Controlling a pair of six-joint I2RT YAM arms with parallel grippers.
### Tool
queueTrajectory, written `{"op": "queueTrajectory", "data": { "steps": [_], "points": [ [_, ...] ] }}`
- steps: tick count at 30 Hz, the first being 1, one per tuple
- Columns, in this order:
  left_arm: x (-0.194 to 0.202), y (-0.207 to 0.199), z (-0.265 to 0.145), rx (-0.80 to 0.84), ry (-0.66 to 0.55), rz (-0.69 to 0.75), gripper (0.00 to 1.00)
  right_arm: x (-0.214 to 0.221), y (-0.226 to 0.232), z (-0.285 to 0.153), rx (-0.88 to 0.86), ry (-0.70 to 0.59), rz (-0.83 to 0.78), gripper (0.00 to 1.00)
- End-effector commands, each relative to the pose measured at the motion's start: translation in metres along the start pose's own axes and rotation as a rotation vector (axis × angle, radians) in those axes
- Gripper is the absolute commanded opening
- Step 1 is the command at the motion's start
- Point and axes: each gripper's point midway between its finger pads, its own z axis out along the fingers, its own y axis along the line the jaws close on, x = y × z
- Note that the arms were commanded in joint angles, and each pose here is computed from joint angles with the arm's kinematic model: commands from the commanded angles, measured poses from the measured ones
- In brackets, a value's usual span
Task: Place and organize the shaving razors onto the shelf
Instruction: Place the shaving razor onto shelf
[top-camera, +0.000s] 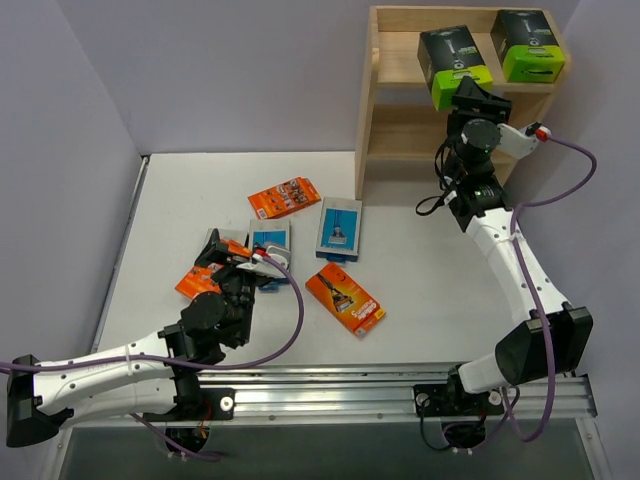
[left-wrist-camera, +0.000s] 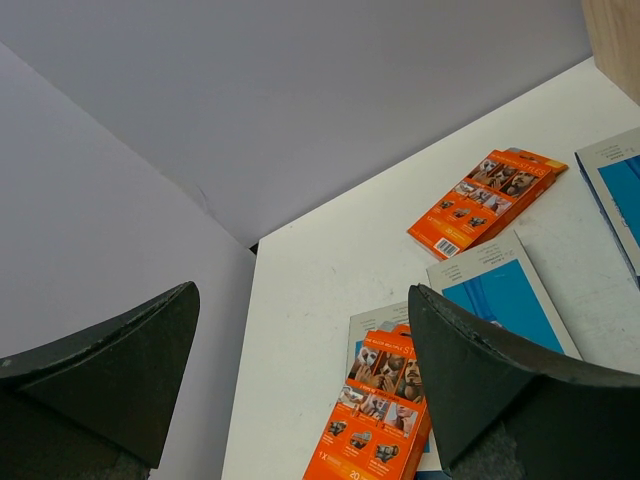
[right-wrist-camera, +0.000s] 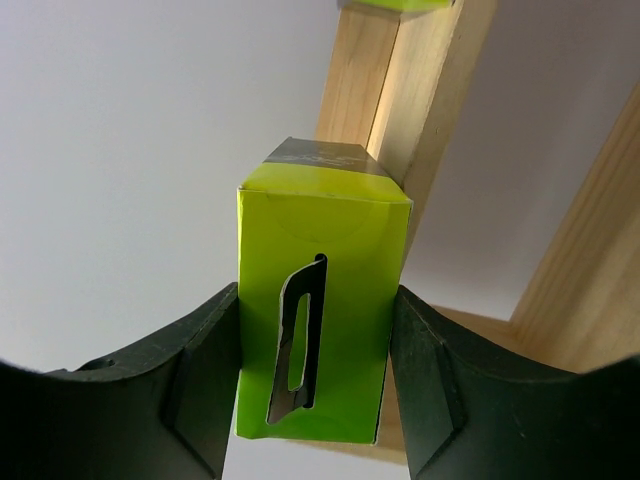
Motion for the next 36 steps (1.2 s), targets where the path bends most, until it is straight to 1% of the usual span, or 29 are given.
{"op": "queueTrajectory", "data": {
  "steps": [1,3,5,7,11,17,20,21,22,28,31,32,34,35,36],
  "points": [
    [-0.013,0.007,0.002,-0.006,-0.020,-0.058,0.94,-0.044,0.065,0.001,-0.128,-0.182,0.170,0.00],
    [-0.013,0.007,0.002,-0.007,-0.019,-0.059,0.94,-0.044,0.063,0.005,-0.117,-0.196,0.169,0.00],
    [-0.013,0.005,0.003,-0.004,-0.018,-0.057,0.94,-0.047,0.071,0.006,-0.124,-0.210,0.181,0.00],
    [-0.013,0.005,0.003,-0.002,-0.018,-0.054,0.94,-0.042,0.065,0.012,-0.098,-0.207,0.175,0.00],
    [-0.013,0.004,0.003,0.001,-0.016,-0.055,0.94,-0.047,0.063,0.015,-0.065,-0.257,0.183,0.00],
    [-0.013,0.003,0.003,0.003,-0.016,-0.055,0.94,-0.046,0.059,0.023,-0.030,-0.289,0.163,0.00],
    [-0.012,0.001,0.003,0.005,-0.014,-0.050,0.94,-0.044,0.061,0.027,-0.030,-0.297,0.168,0.00],
    [-0.012,0.001,0.003,0.005,-0.012,-0.048,0.94,-0.038,0.054,0.031,-0.010,-0.291,0.152,0.00],
    [-0.012,0.001,0.003,0.005,-0.012,-0.048,0.94,-0.040,0.060,0.033,-0.016,-0.295,0.164,0.00],
    [-0.012,0.000,0.003,0.009,-0.012,-0.046,0.94,-0.036,0.059,0.043,0.005,-0.307,0.157,0.00],
    [-0.012,-0.001,0.003,0.010,-0.011,-0.054,0.94,-0.035,0.054,0.048,0.017,-0.303,0.134,0.09],
    [-0.012,-0.001,0.003,0.012,-0.013,-0.052,0.94,-0.035,0.053,0.050,0.019,-0.296,0.129,0.21],
    [-0.012,-0.002,0.004,0.015,-0.012,-0.054,0.94,-0.037,0.051,0.053,0.018,-0.286,0.123,0.32],
    [-0.013,-0.002,0.004,0.016,-0.012,-0.056,0.94,-0.037,0.050,0.053,0.018,-0.274,0.119,0.42],
    [-0.012,-0.003,0.004,0.021,-0.011,-0.049,0.94,-0.037,0.049,0.053,0.020,-0.270,0.115,0.46]
  ]
}}
